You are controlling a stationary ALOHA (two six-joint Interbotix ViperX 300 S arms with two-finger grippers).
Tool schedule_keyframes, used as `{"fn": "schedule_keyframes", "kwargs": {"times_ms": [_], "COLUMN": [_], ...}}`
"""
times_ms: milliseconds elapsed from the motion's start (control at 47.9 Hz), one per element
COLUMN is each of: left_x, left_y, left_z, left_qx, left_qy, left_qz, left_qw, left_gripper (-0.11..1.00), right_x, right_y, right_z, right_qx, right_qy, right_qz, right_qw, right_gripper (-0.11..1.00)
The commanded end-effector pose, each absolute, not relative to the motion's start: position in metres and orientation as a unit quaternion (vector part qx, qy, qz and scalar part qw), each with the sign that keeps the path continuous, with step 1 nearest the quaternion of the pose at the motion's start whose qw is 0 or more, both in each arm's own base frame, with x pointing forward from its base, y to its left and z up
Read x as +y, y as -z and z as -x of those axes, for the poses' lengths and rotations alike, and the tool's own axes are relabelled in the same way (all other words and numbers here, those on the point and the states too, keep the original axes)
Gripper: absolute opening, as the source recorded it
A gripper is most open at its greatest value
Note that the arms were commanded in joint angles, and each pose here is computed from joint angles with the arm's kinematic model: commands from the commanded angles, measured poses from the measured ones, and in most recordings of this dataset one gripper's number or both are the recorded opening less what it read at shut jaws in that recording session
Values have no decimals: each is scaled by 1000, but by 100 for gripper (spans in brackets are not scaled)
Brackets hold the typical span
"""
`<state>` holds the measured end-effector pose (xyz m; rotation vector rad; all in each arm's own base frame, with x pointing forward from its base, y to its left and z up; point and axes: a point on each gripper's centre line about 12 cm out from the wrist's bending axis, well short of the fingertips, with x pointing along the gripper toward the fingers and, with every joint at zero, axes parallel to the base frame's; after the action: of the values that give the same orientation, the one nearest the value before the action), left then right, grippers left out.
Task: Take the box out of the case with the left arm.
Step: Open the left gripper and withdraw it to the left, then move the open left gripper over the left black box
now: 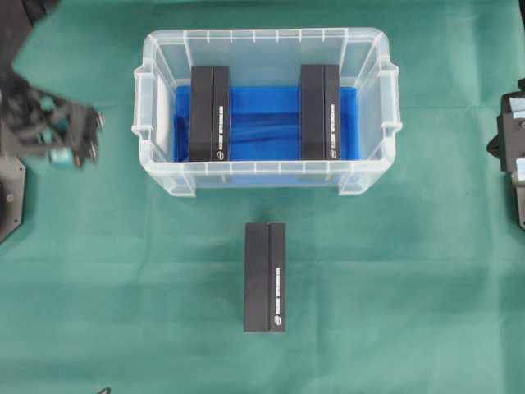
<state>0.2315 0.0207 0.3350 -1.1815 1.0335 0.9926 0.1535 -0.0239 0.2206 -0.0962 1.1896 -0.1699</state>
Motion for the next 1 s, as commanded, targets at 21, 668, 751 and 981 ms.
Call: {"fn": "schedule_keyframes", "kwargs": {"times_ms": [21, 668, 751, 981], "left_x": [39, 72, 73, 73], "left_y": [-341, -341, -341, -341], "left_z": [-223, -214, -214, -216], "left_qx": [437, 437, 437, 436], "left_qy": [-439, -456, -456, -455], "left_qz": [508, 498, 498, 499], "left_qw": [598, 595, 594, 595], "left_gripper": [85, 85, 85, 85], "right_x": [-24, -24, -24, -24], "right_y": [-230, -229, -229, -229], "right_z": [-158, -158, -158, -157], "right_qx": [549, 549, 549, 550], "right_qy": [82, 82, 82, 81], "right_qz": [42, 42, 42, 43], "right_qw": [831, 831, 831, 830], "right_gripper": [7, 7, 7, 7]}}
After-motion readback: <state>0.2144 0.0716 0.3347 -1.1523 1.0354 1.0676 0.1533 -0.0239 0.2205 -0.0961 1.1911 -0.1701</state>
